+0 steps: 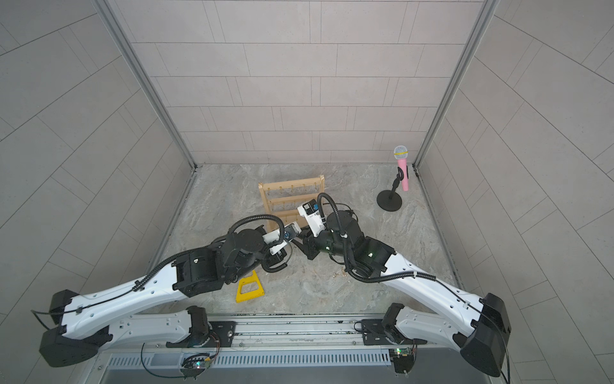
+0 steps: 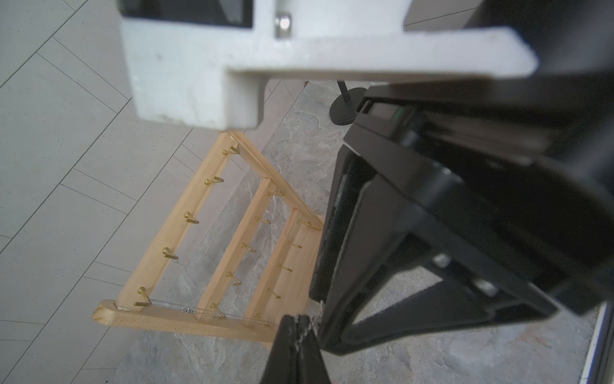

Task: Hang the necklace on the jewelry display stand
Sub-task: Pick up the necklace from the center of the board.

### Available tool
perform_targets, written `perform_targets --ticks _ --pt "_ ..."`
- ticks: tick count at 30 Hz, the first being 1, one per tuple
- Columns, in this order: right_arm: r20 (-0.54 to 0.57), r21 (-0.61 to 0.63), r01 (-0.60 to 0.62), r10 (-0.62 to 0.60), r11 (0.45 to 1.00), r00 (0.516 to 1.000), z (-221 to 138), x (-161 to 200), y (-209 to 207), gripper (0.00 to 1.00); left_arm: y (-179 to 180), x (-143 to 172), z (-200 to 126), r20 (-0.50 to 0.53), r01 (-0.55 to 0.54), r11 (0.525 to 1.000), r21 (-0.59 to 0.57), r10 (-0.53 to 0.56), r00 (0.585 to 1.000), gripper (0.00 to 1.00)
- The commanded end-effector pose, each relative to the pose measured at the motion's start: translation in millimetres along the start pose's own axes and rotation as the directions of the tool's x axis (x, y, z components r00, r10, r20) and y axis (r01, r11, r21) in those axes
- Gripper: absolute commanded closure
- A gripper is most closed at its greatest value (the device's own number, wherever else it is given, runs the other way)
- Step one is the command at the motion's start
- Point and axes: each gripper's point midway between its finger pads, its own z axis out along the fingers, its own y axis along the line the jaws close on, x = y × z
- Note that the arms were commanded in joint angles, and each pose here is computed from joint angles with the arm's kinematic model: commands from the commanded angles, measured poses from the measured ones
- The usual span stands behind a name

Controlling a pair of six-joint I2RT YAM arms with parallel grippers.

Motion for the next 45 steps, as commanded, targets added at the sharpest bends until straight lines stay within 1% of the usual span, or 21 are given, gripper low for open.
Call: perform_targets --ticks 1,4,13,21,29,36,45 --pt "0.024 -0.008 0.023 -0.022 1.0 0.999 0 -9 3 0.73 4 -7 -6 0.037 0.002 1.0 -0.007 -0.002 0.999 1.0" --pt "0.025 -0.007 0.026 -0.026 1.0 0.999 -2 -9 3 0.72 4 -5 -5 0.028 -0.002 1.0 -0.014 0.003 1.0 1.0" --pt "0.01 -0.005 0.043 -0.043 0.999 0.999 -20 -3 1 0.65 4 -2 -1 0.009 -0.011 1.0 -0.019 0.011 1.0 1.0" --pt "0.023 0.011 0.024 -0.024 1.0 0.999 -26 -12 -11 0.68 1 -3 0 0.017 -0.002 1.0 -0.007 0.003 1.0 1.0" --pt "0.009 -0.087 0.039 -0.039 0.995 0.999 -12 -19 4 0.68 0 -5 0 0.026 0.001 1.0 0.001 -0.001 1.0 1.0" --pt "0.008 -0.115 0.031 -0.03 0.993 1.0 -6 -18 6 0.68 -1 -5 0 0.027 0.003 1.0 0.006 -0.003 1.0 1.0" --pt "0.007 -0.089 0.031 -0.031 0.996 1.0 -7 -17 1 0.7 -3 -2 2 0.022 0.011 1.0 0.012 -0.011 1.0 1.0"
